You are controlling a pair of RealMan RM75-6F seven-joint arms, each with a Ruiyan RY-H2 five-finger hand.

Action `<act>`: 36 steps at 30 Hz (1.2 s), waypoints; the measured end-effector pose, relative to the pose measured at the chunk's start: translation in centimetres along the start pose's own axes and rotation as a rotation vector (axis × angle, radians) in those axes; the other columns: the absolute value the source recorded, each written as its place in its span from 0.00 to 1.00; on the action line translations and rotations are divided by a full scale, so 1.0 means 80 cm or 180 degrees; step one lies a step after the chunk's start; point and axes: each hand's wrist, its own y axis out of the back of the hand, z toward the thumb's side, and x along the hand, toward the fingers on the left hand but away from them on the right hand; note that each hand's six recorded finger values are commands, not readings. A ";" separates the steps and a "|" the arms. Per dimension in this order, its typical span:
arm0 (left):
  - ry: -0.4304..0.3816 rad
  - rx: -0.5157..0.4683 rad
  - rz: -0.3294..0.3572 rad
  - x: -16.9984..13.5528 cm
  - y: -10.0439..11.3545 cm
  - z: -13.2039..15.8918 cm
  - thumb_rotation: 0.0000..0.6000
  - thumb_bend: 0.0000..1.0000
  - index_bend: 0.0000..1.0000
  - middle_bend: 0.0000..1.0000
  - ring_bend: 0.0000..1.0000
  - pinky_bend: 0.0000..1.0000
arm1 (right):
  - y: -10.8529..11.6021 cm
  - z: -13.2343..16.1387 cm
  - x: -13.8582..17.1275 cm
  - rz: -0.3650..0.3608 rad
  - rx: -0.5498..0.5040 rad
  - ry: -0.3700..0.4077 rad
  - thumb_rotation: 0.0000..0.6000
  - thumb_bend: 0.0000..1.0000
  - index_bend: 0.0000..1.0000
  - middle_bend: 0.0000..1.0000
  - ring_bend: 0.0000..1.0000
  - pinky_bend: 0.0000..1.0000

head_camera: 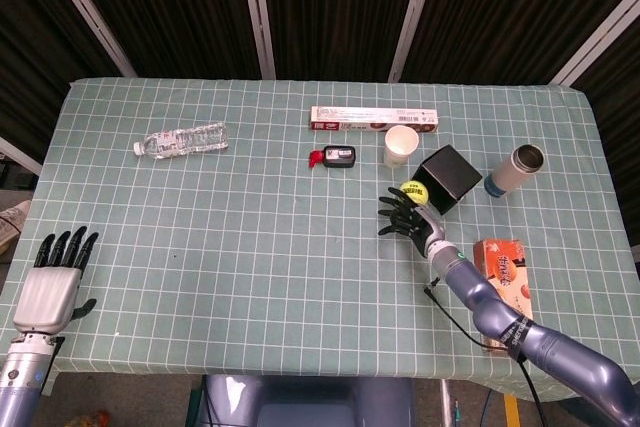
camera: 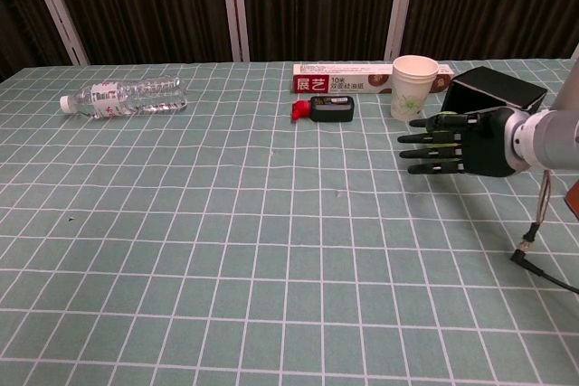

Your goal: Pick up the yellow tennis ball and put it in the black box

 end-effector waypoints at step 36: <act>-0.0054 0.0026 -0.0020 -0.005 0.001 0.009 1.00 0.13 0.00 0.00 0.00 0.00 | 0.068 0.038 0.023 -0.0206 0.0563 0.0181 1.00 0.78 0.06 0.16 0.14 0.24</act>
